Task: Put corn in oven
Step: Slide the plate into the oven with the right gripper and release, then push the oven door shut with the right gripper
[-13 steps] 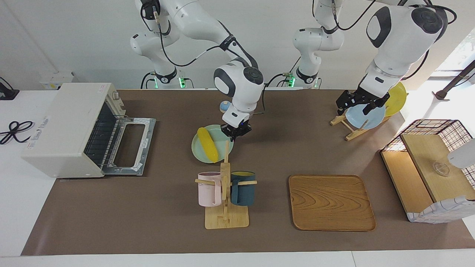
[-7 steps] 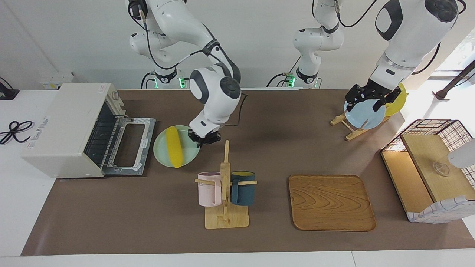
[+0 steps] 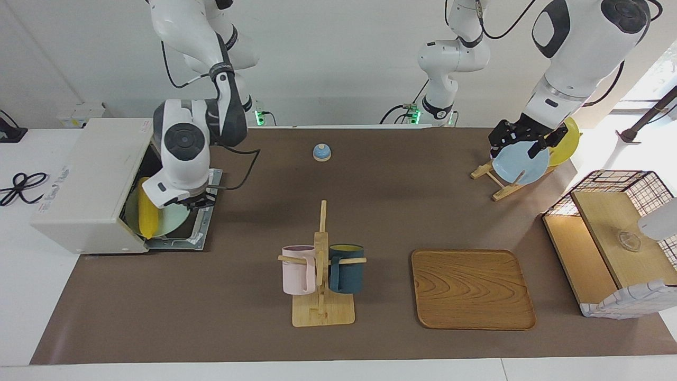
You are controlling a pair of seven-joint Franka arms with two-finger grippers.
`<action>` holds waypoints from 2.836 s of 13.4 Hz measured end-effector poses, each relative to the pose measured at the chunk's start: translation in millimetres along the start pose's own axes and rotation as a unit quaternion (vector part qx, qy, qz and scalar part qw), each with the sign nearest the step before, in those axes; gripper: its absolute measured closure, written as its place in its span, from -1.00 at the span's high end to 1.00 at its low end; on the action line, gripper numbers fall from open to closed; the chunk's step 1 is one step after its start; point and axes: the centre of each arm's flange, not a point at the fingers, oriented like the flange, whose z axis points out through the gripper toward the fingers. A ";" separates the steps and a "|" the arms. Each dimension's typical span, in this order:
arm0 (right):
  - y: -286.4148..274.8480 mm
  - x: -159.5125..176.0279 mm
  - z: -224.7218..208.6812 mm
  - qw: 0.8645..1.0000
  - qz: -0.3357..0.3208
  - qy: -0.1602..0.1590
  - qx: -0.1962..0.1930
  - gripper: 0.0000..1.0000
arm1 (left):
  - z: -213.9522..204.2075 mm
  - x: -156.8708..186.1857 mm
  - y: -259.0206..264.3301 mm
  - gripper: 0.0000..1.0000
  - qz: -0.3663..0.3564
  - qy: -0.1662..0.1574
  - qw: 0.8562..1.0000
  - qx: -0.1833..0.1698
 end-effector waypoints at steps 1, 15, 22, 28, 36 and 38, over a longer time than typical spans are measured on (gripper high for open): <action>16.8 -3.4 8.1 1.000 0.001 -0.008 0.003 -0.95 | 0.1 -0.2 0.8 1.00 0.001 -0.001 1.000 0.000; 22.6 -25.3 21.3 0.999 0.002 0.007 0.047 0.03 | -1.0 -0.6 -3.7 1.00 -0.003 0.000 1.000 0.000; -55.6 -33.2 19.8 0.992 -0.009 0.053 0.111 -0.97 | -1.0 -0.6 -3.7 1.00 -0.003 0.000 1.000 0.000; -68.4 -30.5 97.9 0.993 -0.003 0.038 0.114 -0.98 | -1.0 -0.6 -3.7 1.00 -0.003 0.000 1.000 0.000; -64.3 -26.1 42.7 0.998 -0.059 0.003 0.009 -0.98 | -1.0 -0.6 -3.7 1.00 -0.003 0.000 1.000 0.000; -52.1 -25.8 22.9 0.998 -0.068 -0.008 -0.001 -0.98 | -1.0 -0.6 -3.7 1.00 -0.003 0.000 1.000 0.000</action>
